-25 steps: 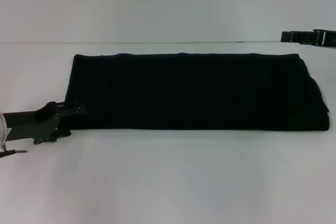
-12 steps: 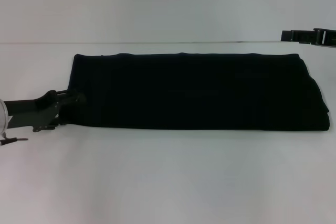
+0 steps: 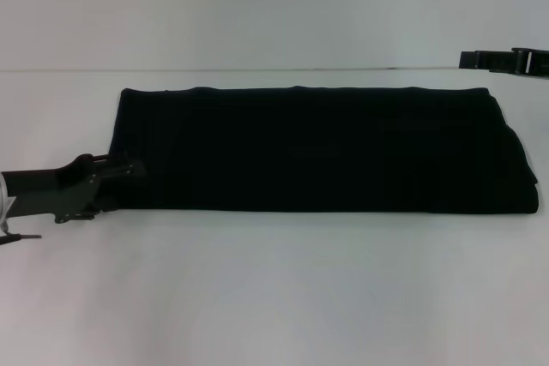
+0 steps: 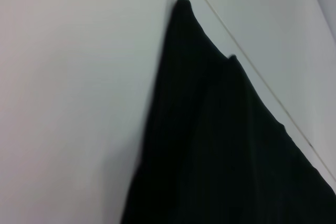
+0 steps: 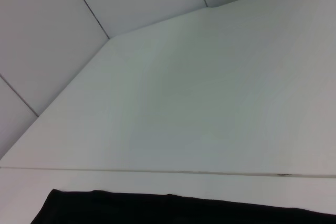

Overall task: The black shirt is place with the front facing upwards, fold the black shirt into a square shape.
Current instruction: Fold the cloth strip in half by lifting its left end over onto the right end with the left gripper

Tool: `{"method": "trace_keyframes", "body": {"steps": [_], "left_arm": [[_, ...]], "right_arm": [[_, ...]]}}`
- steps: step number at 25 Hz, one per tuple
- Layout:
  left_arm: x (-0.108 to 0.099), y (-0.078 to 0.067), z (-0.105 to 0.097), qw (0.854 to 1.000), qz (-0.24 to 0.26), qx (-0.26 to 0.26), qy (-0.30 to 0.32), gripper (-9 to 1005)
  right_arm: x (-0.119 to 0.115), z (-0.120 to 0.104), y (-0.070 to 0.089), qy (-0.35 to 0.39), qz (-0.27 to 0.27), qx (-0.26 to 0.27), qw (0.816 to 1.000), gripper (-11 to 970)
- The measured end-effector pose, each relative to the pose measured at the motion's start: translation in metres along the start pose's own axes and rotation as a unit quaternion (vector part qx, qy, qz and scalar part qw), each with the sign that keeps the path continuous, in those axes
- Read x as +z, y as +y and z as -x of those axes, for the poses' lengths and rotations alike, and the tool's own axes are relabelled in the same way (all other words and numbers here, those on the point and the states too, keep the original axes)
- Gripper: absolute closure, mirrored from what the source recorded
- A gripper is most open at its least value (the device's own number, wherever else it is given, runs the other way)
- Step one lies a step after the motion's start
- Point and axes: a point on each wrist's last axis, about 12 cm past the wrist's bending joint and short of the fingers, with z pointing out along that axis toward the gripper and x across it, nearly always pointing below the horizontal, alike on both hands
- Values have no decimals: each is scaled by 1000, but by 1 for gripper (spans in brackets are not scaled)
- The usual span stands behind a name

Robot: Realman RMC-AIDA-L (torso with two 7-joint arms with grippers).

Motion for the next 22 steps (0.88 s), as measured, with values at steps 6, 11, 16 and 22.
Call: {"method": "trace_keyframes", "body": {"steps": [6, 11, 16, 22], "left_arm": [[-4, 0, -2, 1000, -2, 5, 12, 120], [-4, 3, -1, 1000, 18, 9, 16, 120], [-3, 6, 0, 999, 33, 7, 14, 121], [-2, 6, 3, 999, 44, 12, 8, 121]], "right_arm": [[0, 0, 0, 0, -1, -1, 1000, 202], [1, -1, 0, 1, 0, 0, 1000, 201], [1, -1, 1, 2, 2, 1, 1000, 201], [1, -1, 1, 2, 3, 0, 1000, 201]]}}
